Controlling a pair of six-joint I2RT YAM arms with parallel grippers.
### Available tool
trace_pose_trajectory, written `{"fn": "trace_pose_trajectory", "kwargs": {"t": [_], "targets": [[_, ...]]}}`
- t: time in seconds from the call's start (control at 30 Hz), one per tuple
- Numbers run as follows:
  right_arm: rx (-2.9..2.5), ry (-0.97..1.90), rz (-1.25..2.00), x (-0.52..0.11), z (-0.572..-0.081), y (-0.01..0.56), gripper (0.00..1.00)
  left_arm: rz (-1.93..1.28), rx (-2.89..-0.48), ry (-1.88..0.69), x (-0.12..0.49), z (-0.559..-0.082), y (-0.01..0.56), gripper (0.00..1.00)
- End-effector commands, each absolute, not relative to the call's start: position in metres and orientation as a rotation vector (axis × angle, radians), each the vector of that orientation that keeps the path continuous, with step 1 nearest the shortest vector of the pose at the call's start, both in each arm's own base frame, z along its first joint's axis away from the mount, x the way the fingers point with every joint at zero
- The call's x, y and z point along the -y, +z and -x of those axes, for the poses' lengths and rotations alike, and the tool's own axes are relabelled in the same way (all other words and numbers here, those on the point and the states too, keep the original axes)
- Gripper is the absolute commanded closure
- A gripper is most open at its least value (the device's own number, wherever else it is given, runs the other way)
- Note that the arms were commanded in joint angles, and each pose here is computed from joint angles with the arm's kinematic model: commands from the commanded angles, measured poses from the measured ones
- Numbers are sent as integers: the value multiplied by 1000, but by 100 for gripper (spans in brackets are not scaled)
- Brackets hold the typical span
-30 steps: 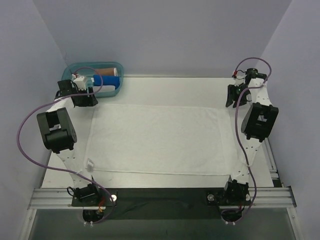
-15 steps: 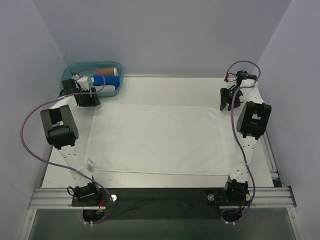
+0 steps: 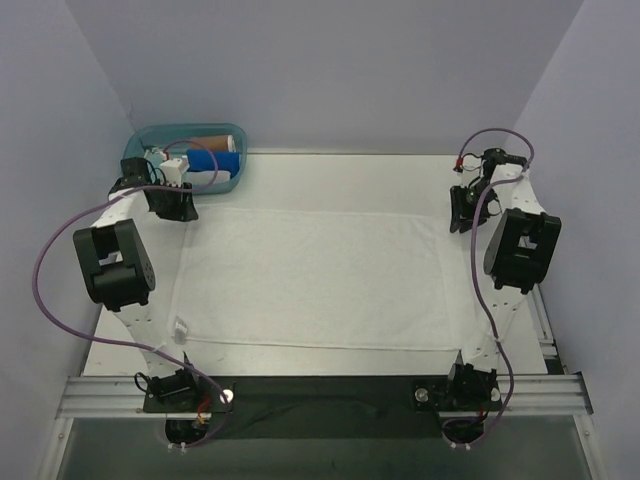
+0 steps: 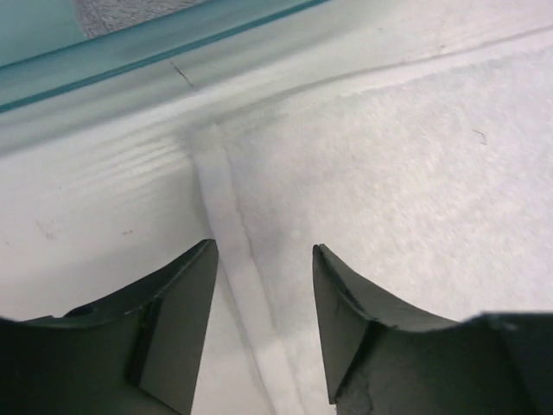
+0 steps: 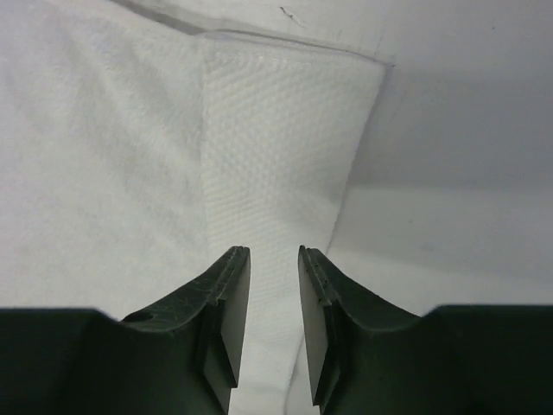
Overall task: Roll the towels
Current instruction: Fold the towel
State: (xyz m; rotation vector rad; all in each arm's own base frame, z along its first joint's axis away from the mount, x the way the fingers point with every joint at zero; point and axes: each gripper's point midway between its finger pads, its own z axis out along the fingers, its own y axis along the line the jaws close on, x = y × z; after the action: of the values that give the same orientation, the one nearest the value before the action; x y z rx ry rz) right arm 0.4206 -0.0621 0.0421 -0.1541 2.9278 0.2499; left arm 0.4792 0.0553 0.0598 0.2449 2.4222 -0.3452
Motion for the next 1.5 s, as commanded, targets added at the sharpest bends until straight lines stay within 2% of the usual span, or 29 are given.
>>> {"fn": "trace_pose_trajectory", "kwargs": {"t": [0.0,0.03,0.07,0.13,0.37,0.57,0.77,0.83,0.9,0.93,0.97,1.0,1.03,1.07,1.1,1.13,1.17,1.23,1.27,1.33,1.37,1.47], "targets": [[-2888,277,257,46,-410,74,72,-433,-2377,-375,-37,-461,91,44],[-2901,281,258,44,-411,69,77,-415,-2393,-389,-36,-461,85,46],[-2930,299,251,40,-410,58,81,-382,-2407,-412,-33,-461,82,54],[-2957,302,224,36,-412,48,90,-348,-2437,-445,-28,-460,72,57],[-3065,189,284,35,-413,9,92,-367,-2536,-412,-13,-451,41,60],[-3053,64,263,44,-436,6,92,-288,-2615,-393,-17,-468,23,66],[-3003,-13,223,53,-470,8,92,-258,-2596,-383,-19,-499,24,66],[-2965,-16,210,53,-478,20,90,-270,-2567,-419,-15,-506,36,60],[-2923,-6,229,53,-481,38,84,-292,-2539,-453,-9,-503,57,56],[-2871,15,240,52,-481,66,80,-323,-2517,-504,-2,-498,69,54],[-2846,44,253,49,-477,81,71,-325,-2550,-542,3,-481,72,51],[-2849,90,307,46,-464,88,65,-343,-2522,-538,4,-471,97,50],[-2794,176,332,35,-449,124,60,-370,-2520,-550,7,-459,107,50],[-2782,203,362,34,-436,136,51,-387,-2544,-587,12,-438,114,48],[-2845,247,399,29,-406,126,48,-407,-2539,-590,12,-413,128,43],[-2799,222,468,28,-387,151,47,-467,-2535,-579,10,-399,132,41],[-2824,223,500,28,-367,148,46,-493,-2567,-578,9,-378,132,40],[-2896,235,572,27,-319,137,49,-570,-2629,-565,3,-334,124,40],[-2929,234,591,28,-303,132,55,-584,-2665,-558,-1,-319,117,41],[-3018,257,630,28,-264,114,62,-591,-2735,-579,-9,-284,101,44],[-3041,268,634,28,-253,109,68,-586,-2753,-577,-12,-274,96,45],[-3105,337,596,28,-223,90,75,-574,-2802,-564,-24,-248,80,49]]}}
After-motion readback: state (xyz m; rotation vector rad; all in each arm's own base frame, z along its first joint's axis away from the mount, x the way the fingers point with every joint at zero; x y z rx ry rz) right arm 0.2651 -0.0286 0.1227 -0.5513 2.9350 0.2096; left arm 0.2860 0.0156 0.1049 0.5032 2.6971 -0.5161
